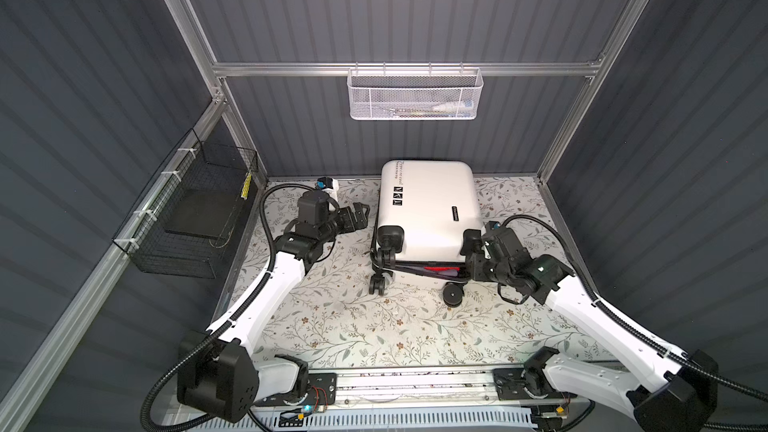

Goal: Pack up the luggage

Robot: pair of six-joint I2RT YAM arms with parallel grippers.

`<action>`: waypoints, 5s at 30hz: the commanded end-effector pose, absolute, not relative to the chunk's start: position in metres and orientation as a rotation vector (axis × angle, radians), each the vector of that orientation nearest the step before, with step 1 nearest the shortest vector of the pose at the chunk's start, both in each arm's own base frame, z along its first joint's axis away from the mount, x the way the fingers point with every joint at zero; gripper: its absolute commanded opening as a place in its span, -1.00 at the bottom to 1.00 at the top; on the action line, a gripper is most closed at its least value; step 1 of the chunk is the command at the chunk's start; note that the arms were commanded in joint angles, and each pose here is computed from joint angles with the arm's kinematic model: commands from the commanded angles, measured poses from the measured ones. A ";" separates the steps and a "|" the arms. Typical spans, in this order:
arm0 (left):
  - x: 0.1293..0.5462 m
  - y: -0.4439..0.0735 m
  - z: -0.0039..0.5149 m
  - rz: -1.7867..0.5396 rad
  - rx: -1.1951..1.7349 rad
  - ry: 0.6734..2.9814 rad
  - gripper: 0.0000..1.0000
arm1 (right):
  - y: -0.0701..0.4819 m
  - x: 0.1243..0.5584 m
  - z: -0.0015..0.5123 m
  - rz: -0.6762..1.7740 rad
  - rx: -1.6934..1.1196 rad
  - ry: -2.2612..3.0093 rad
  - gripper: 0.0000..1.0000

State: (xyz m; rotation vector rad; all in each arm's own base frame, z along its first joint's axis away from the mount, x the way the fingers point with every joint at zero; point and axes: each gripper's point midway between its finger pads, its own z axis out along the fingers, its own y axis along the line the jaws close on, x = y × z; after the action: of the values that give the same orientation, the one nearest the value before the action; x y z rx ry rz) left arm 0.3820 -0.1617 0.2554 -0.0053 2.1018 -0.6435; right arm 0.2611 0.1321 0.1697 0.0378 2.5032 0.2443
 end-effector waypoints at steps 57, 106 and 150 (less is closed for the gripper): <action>0.384 -0.179 0.200 -0.888 -0.136 2.146 1.00 | 0.117 0.255 0.122 0.475 0.323 2.544 -1.00; 0.369 -0.154 0.194 -0.637 -0.019 2.181 1.00 | 0.118 0.220 0.147 0.612 0.288 2.540 -1.00; 0.277 -0.183 0.122 -0.576 0.544 1.762 0.18 | 0.135 0.220 0.206 0.907 0.147 2.439 -1.00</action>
State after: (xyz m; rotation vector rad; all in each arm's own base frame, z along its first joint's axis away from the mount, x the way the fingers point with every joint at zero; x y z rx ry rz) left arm 0.2763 -0.1780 0.1194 0.4980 1.8005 -0.5831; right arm 0.2272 0.1202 0.1960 0.2218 2.4573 0.7928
